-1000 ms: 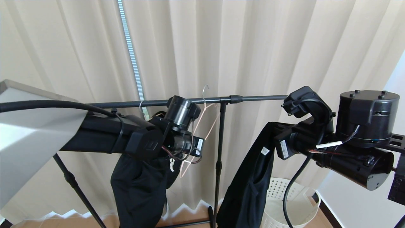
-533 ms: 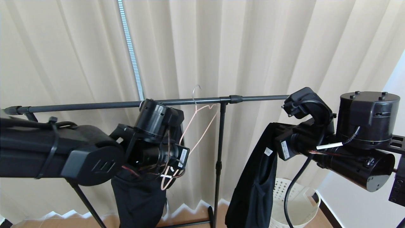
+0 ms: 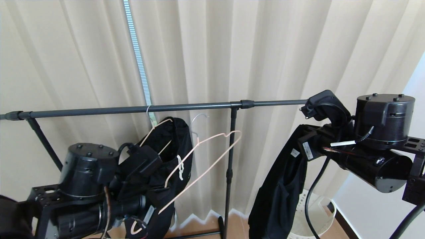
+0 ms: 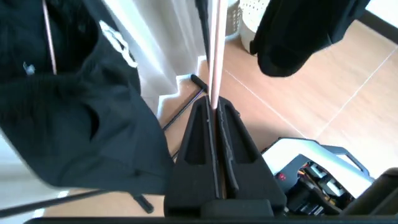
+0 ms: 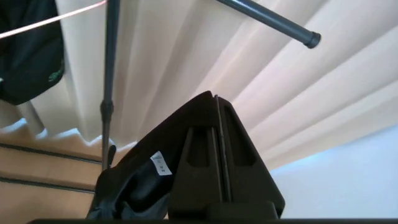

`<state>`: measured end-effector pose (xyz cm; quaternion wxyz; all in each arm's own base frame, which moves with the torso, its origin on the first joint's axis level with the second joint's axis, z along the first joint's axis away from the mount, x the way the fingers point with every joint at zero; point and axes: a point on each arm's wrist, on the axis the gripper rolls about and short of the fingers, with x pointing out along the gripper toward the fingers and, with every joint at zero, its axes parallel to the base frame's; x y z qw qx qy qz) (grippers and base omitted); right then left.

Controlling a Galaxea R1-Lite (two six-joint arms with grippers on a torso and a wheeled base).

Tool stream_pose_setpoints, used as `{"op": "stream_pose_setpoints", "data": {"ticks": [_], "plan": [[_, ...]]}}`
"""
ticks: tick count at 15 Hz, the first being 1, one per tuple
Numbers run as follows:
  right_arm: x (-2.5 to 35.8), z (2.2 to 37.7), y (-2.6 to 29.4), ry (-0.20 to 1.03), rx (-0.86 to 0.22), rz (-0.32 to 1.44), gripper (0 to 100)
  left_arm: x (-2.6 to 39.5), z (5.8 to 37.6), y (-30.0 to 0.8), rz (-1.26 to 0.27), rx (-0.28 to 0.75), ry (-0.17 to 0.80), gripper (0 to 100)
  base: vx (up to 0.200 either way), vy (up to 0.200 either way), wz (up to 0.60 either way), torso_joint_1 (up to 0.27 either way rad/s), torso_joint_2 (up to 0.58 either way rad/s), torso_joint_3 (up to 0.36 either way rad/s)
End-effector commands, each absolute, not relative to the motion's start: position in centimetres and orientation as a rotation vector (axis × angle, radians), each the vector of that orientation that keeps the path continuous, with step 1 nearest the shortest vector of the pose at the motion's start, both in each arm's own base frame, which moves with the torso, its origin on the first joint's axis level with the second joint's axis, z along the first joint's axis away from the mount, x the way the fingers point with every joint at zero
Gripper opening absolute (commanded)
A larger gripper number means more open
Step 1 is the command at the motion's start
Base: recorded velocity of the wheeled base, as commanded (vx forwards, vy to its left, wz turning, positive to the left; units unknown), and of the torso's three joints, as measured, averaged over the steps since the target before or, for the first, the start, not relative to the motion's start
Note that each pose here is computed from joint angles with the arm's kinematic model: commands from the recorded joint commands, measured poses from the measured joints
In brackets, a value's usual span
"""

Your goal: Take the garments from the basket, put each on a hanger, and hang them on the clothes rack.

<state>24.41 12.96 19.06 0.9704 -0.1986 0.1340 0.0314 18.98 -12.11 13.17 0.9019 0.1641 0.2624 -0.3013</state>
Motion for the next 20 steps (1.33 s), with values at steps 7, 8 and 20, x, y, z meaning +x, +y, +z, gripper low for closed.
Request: {"op": "stream_pose_setpoints", "data": {"ticks": [7, 8, 20], "plan": [[26.3, 17.0, 13.7, 0.285, -0.429, -0.050, 0, 14.4, 12.0, -9.2, -0.797, 0.291, 0.525, 0, 0.000, 0.000, 0.00, 0.000, 0.00, 0.000], [26.3, 17.0, 13.7, 0.285, -0.429, -0.050, 0, 14.4, 12.0, -9.2, -0.797, 0.291, 0.525, 0, 0.000, 0.000, 0.00, 0.000, 0.00, 0.000], [28.0, 14.8, 16.3, 0.224, -0.409, -0.092, 0, 13.8, 11.7, -9.7, -0.935, 0.261, 0.532, 0, 0.000, 0.000, 0.00, 0.000, 0.00, 0.000]]}}
